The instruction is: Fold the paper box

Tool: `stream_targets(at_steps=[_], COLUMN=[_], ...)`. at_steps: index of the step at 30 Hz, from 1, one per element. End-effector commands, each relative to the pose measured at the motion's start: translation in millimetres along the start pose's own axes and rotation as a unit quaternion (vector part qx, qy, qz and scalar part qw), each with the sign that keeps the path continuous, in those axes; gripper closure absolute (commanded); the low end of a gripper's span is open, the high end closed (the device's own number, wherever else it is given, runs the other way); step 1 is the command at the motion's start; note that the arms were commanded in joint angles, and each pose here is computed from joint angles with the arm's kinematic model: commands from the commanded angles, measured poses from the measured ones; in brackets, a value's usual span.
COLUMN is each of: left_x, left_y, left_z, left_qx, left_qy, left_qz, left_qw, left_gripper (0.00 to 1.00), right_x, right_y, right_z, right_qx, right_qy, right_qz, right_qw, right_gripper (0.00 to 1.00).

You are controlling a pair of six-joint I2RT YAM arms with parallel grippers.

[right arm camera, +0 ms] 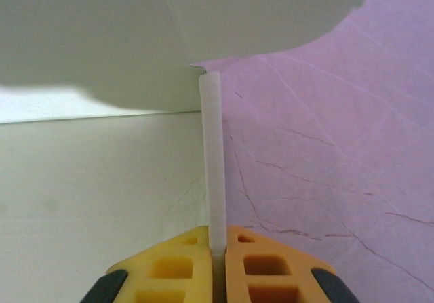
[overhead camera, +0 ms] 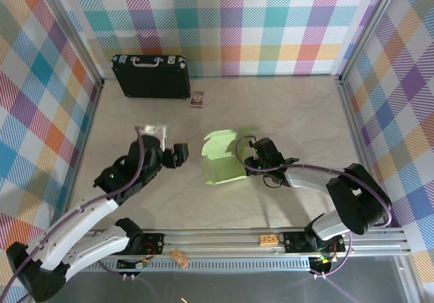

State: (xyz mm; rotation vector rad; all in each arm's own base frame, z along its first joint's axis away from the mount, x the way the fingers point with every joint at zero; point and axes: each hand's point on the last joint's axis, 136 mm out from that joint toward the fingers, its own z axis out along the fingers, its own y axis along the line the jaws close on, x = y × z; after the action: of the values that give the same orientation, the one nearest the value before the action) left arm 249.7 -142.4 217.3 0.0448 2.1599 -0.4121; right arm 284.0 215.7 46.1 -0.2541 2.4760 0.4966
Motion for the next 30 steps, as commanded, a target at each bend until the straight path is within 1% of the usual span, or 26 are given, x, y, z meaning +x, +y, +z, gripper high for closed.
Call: stream_targets(at_steps=[1,3,4,5,6,8,10,11,13,14,21,26,30], left_x=[77.7,99.6,103.6,106.1,106.9,109.5,109.2,108.3,102.8,101.9,110.8,113.4,115.1], left_y=[27.4,15.8,9.9,4.2,-0.3,1.3,-2.9,-6.7,-21.8,-25.8,-39.8,-43.6,-49.2], left_z=[10.6,19.7,24.8,28.4,32.2,39.9,49.1,52.9,58.7,61.0,77.1,78.8,79.3], left_qx=[-0.016,0.04,0.063,0.083,0.098,0.088,0.092,0.102,0.149,0.162,0.181,0.191,0.199], left_qy=[0.072,0.084,0.082,0.082,0.081,0.083,0.084,0.082,0.07,0.068,0.089,0.088,0.093], left_qz=[-0.157,-0.206,-0.238,-0.251,-0.259,-0.271,-0.277,-0.285,-0.3,-0.305,-0.305,-0.308,-0.304], left_qw=[0.985,0.974,0.966,0.961,0.957,0.955,0.953,0.95,0.94,0.936,0.931,0.928,0.927], left_gripper=[0.25,0.26,0.28,0.29,0.29,0.31,0.34,0.35,0.37,0.37,0.43,0.47,0.56], right_x=[-7.2,-5.9,-5.5,-4.3,-4.2,-4.6,-3.7,-3.4,-1.7,-1.0,-0.7,1.4,2.0], right_y=[-1.0,-1.8,-1.8,-1.3,-0.7,0.4,1.6,2.3,3.0,3.8,8.1,7.6,8.1], right_z=[-8.8,-9.9,-9.8,-9.5,-9.7,-10.6,-10.5,-9.9,-7.9,-7.0,-4.7,-1.1,0.8], right_qx=[0.011,0.016,0.016,0.016,0.016,0.015,0.015,0.015,0.015,0.014,0.015,0.019,0.02], right_qy=[-0.027,-0.029,-0.028,-0.027,-0.027,-0.028,-0.027,-0.026,-0.022,-0.02,-0.015,-0.007,-0.005], right_qz=[0.008,0.009,0.01,0.009,0.01,0.011,0.011,0.011,0.015,0.017,0.02,0.023,0.027], right_qw=[1.0,0.999,0.999,0.999,0.999,0.999,0.999,0.999,1.0,1.0,1.0,1.0,0.999], right_gripper=[0.93,0.94,0.94,0.94,0.94,0.94,0.94,0.94,0.94,0.94,0.94,0.94,0.94])
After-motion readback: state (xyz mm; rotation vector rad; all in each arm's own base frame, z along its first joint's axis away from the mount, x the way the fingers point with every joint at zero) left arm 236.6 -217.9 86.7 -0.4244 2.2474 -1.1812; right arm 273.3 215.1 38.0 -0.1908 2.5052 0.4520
